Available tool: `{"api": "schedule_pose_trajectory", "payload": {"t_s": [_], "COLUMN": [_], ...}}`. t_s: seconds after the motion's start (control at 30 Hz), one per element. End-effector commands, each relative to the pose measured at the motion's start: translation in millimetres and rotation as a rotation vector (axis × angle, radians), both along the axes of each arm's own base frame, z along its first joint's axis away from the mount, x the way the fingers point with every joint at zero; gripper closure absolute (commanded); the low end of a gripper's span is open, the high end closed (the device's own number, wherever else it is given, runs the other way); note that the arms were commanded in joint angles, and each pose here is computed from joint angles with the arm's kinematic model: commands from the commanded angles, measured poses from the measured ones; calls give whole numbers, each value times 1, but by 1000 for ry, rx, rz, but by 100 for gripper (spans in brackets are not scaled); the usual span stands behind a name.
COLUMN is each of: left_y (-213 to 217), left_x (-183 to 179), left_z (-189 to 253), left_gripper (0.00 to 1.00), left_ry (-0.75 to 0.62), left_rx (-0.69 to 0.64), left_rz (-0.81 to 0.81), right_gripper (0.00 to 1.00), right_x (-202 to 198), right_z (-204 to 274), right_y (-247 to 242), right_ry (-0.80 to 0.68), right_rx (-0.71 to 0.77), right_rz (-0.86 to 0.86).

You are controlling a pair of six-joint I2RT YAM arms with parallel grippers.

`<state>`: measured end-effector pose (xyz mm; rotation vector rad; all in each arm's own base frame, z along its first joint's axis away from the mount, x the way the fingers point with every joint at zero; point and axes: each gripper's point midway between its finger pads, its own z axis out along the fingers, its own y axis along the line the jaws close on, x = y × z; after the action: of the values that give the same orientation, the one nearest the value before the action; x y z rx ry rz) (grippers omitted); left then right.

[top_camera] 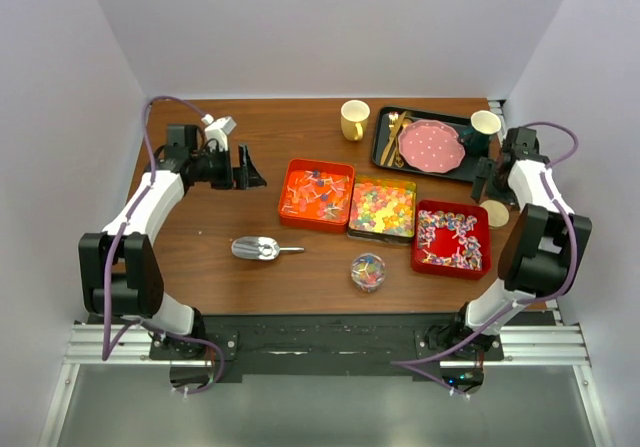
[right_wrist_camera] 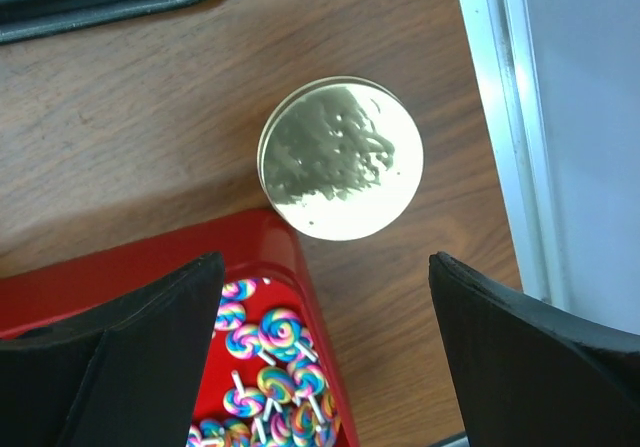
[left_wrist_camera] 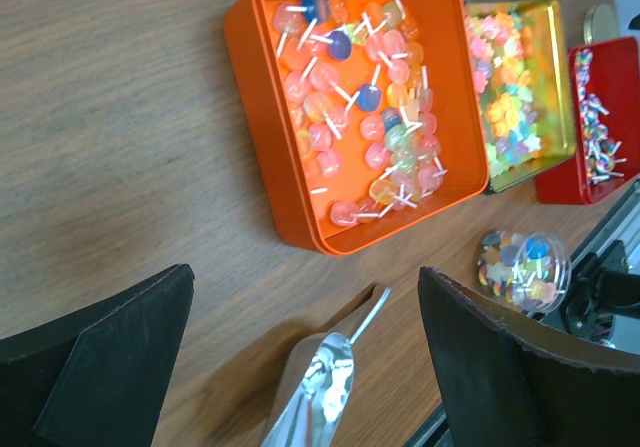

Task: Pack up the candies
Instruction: Pick up the bottle lid at the center of the board.

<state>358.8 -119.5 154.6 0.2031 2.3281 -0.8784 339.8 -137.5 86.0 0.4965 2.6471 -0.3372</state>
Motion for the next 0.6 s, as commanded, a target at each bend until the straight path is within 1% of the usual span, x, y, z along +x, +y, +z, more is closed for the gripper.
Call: {"api": "schedule_pose_trajectory", "payload": {"t_s": [0.0,0.03,0.2,0.37,0.57], "left_y": [5,6,11,12,15], "left_x": [8,7,5,2,7], "left_z": [3,2,-5,-12,-13], "left_gripper": [1,1,1,1,1], "left_ry": [-44,-44,-37,-22,-30], "left_rx": [58,64,105,116,132], "left_rz": [-24,-29,-34,-35,-33], "right_gripper": [13,13,13,13,12], "right_x": [17,19,31,41,39], "right_z": [-7,-14,-18,-19,-33], "right_y": [-6,-8,-12,-19,-23], "right_ry": [-58,-50,-62,-73,-40], "right_rx": [4,10,29,14,-8], "right_rz": [-39,-39,-47,-71,-62]}}
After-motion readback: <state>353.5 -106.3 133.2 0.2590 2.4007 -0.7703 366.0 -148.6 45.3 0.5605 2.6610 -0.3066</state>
